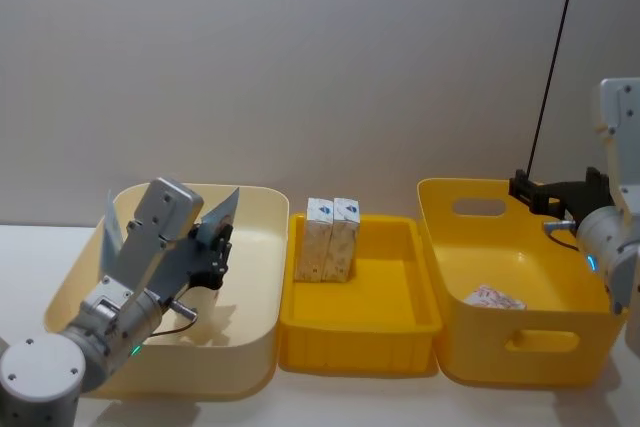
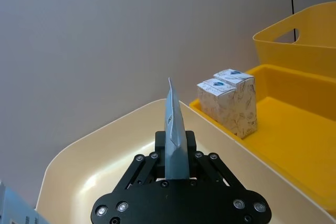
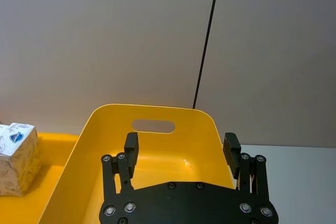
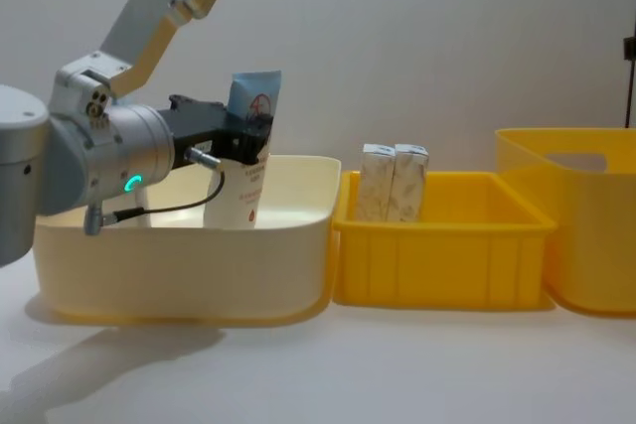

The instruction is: Bimanual collaborative sorting of washing and personal care products

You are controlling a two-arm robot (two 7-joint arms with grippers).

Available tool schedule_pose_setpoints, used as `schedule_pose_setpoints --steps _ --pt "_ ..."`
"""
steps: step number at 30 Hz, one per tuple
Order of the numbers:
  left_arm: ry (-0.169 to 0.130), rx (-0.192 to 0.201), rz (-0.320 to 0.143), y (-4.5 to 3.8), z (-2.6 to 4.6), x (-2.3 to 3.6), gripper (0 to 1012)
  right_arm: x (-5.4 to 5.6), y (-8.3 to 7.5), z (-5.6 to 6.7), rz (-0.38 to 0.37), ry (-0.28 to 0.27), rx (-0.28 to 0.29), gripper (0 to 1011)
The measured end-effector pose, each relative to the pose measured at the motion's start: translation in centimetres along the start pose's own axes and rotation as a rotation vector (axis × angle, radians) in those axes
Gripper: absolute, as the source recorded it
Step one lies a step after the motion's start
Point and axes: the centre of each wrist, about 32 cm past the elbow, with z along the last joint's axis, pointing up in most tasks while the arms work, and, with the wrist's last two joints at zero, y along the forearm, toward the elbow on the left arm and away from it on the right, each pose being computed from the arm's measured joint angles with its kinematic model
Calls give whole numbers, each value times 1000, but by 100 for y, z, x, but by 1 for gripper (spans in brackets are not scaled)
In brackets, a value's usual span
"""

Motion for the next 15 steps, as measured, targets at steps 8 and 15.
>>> schedule_pose_setpoints --steps 8,15 --pt "-11 -35 -9 -16 60 26 199 0 0 0 0 0 0 1001" --pt "-23 -72 -10 -30 145 58 200 0 0 0 0 0 0 1001"
